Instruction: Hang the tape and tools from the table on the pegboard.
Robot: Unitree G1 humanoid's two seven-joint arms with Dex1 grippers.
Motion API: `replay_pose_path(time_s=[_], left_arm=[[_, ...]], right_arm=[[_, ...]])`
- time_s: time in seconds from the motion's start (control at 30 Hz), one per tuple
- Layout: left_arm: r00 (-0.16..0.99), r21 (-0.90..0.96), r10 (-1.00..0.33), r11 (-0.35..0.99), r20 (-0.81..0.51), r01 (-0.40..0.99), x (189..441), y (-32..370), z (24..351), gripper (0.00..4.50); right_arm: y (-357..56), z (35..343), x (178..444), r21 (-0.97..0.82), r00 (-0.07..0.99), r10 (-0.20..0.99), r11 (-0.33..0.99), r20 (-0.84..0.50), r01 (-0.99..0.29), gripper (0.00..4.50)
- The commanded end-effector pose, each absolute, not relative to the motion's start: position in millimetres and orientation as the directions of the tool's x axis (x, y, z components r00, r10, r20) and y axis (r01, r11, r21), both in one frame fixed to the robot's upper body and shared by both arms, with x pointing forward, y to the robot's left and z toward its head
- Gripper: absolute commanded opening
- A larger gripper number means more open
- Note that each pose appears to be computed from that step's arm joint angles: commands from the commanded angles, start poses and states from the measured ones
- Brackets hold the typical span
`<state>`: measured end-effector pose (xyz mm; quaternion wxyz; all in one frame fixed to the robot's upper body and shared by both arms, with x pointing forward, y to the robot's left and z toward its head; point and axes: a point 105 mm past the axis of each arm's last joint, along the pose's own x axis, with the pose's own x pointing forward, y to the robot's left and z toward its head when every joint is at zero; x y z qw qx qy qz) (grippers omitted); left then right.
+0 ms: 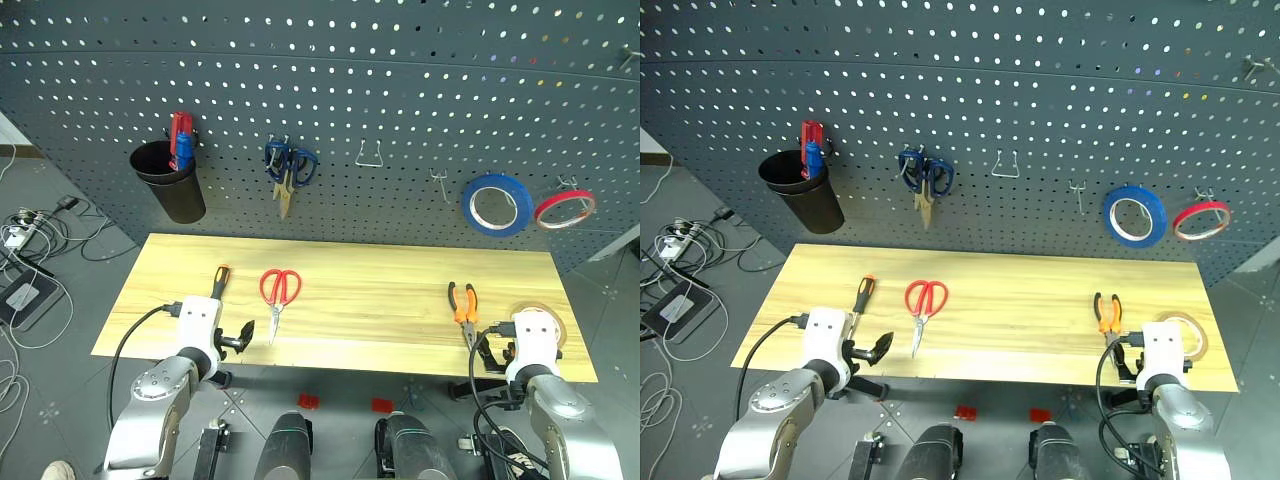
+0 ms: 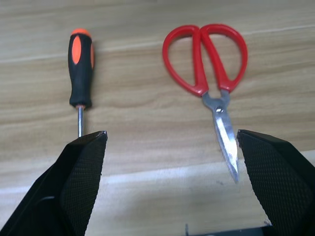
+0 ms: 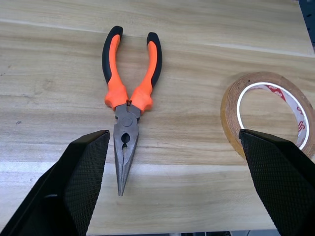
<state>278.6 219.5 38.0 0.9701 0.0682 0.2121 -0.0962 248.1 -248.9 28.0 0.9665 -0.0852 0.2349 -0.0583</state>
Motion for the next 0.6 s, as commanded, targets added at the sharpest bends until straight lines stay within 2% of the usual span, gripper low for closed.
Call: replay_pose_path(time_s=[0.03,0.17,0.27,0.43,0.6], left_arm=[[0.875,0.144,-0.338,0.903,-0.346,0.405,292.2,179.3,60.0,4.46],[0.747,0.154,-0.615,0.737,-0.254,0.659,310.6,109.0,87.6,4.46],[0.576,0.150,-0.792,0.556,-0.202,0.817,314.1,57.5,105.7,4.46],[0.288,0.195,-0.943,0.256,-0.164,0.947,312.2,-8.7,122.9,4.46],[0.131,0.260,-0.981,0.090,-0.142,0.961,311.7,-41.3,132.0,4.46]], right_arm=[[-255.9,35.2,251.2,-0.218,0.896,-0.149,0.974,-0.419,0.060,4.50],[-265.5,47.0,260.3,-0.237,0.905,-0.156,0.969,-0.396,0.063,4.50],[-272.6,56.1,267.8,-0.242,0.911,-0.162,0.968,-0.379,0.071,4.50],[-278.4,66.1,280.0,-0.227,0.917,-0.151,0.972,-0.368,0.068,4.50],[-282.6,71.4,290.1,-0.212,0.919,-0.147,0.975,-0.365,0.071,4.50]])
